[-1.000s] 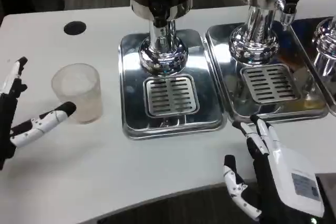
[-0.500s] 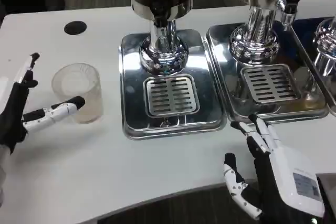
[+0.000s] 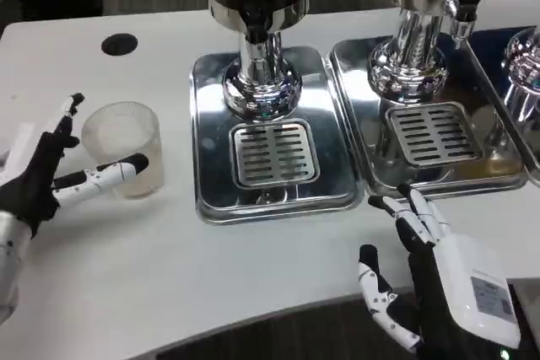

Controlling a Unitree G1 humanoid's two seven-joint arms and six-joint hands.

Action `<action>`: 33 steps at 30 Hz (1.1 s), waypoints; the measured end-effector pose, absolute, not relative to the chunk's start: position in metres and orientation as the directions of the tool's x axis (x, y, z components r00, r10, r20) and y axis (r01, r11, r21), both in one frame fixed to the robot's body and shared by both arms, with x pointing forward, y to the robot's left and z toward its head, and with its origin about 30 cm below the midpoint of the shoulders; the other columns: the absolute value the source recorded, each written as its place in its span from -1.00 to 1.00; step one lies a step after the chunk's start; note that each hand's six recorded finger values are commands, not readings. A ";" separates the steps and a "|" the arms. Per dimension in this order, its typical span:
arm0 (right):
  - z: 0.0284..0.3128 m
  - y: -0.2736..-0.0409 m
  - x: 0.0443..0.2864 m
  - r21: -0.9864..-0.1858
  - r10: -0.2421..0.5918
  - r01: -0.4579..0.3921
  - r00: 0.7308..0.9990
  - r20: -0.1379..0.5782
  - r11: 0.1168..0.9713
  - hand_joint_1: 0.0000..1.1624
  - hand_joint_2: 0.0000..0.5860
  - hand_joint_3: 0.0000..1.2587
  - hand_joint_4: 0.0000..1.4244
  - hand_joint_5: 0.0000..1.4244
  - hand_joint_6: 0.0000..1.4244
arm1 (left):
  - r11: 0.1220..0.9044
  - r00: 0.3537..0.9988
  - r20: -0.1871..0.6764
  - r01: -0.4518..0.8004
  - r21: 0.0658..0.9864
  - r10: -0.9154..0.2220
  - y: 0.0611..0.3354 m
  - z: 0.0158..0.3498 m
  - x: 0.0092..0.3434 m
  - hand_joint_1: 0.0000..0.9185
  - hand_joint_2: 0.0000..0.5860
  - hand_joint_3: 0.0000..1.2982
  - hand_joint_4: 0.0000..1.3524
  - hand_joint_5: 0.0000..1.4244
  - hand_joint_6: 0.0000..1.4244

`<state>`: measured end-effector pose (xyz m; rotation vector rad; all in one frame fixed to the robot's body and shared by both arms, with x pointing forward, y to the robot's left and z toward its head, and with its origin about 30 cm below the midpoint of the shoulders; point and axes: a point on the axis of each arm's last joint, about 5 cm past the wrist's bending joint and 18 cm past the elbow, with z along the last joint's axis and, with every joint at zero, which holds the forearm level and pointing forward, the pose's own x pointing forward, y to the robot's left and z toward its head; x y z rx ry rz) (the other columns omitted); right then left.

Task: Grasp the cup under the faucet to collect the drink, then remove the cup.

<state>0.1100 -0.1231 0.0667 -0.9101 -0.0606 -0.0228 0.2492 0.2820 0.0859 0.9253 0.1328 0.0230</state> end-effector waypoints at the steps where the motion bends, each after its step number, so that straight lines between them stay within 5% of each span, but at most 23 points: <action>1: 0.067 -0.123 0.110 -0.788 0.005 0.046 0.998 0.063 0.614 -0.21 0.70 -0.64 -0.91 -0.90 -0.76 | 0.602 0.992 -0.105 0.038 0.797 0.076 0.282 0.086 0.250 -0.26 -0.85 -0.93 -0.91 -0.69 -0.62; 24: 0.066 -0.123 0.110 -0.757 -0.010 0.049 0.998 0.057 0.652 -0.20 0.70 -0.62 -0.90 -0.88 -0.73 | 0.610 0.984 -0.171 0.112 0.784 0.040 0.278 0.082 0.262 -0.28 -0.82 -0.82 -0.81 -0.61 -0.54; 33: 0.066 -0.124 0.109 -0.718 -0.027 0.050 0.999 0.044 0.694 -0.19 0.70 -0.62 -0.88 -0.87 -0.69 | 0.624 0.997 -0.081 0.064 0.779 -0.001 0.272 0.079 0.259 -0.28 -0.70 -0.70 -0.68 -0.49 -0.40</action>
